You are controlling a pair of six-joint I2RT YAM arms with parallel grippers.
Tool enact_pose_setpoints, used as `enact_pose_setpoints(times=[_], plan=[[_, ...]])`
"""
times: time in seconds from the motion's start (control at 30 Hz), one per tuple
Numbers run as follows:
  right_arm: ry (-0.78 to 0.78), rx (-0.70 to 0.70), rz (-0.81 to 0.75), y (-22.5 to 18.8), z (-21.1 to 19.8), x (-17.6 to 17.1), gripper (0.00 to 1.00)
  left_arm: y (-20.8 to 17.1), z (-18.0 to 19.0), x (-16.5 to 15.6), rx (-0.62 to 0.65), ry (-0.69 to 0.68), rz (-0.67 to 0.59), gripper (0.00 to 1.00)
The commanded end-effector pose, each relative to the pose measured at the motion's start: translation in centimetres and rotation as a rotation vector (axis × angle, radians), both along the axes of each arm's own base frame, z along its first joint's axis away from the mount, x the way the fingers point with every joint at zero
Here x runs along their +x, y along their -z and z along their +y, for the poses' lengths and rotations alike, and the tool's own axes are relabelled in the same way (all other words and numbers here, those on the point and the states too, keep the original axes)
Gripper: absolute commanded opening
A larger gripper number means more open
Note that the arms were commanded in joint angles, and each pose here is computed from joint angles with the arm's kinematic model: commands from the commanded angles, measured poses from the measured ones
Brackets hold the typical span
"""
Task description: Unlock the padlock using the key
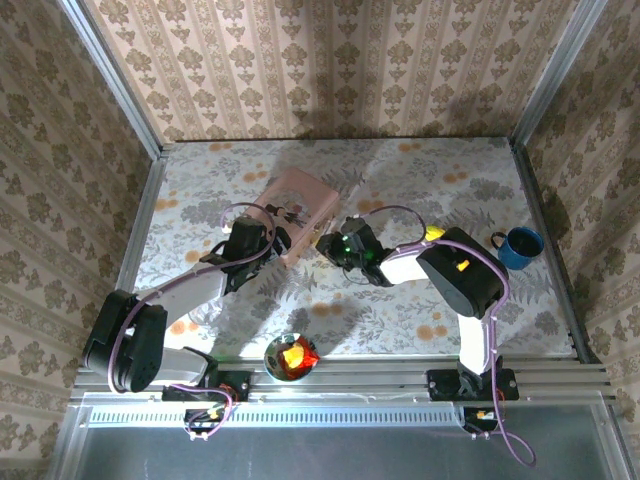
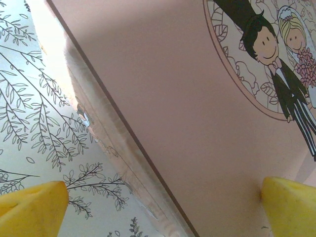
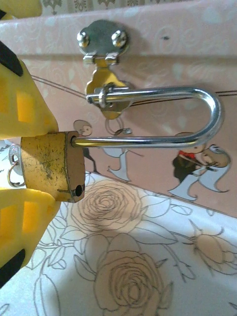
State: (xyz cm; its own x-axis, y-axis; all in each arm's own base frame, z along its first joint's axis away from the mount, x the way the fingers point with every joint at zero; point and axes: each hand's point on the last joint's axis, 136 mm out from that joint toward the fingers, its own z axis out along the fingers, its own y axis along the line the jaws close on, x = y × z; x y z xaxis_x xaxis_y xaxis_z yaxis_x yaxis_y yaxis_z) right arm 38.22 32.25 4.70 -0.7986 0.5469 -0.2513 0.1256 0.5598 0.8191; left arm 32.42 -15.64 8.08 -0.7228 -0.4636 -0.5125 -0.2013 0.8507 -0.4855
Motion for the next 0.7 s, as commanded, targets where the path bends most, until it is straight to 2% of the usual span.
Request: enact_pose_setpoints(times=[0.0,0.23,0.67], plan=[[0.032,0.033,-0.054,-1.5,0.3,1.3,0.0,4.7,1.9,-3.5,0.097,0.012,0.181,1.0],[0.026,0.024,-0.053,-1.7,0.0,0.9,0.0,4.4,1.9,-3.2,0.081,0.008,0.171,0.98],[0.035,-0.033,-0.079,-2.5,-1.5,0.3,0.0,3.5,2.9,-1.9,0.053,-0.028,0.139,0.81]])
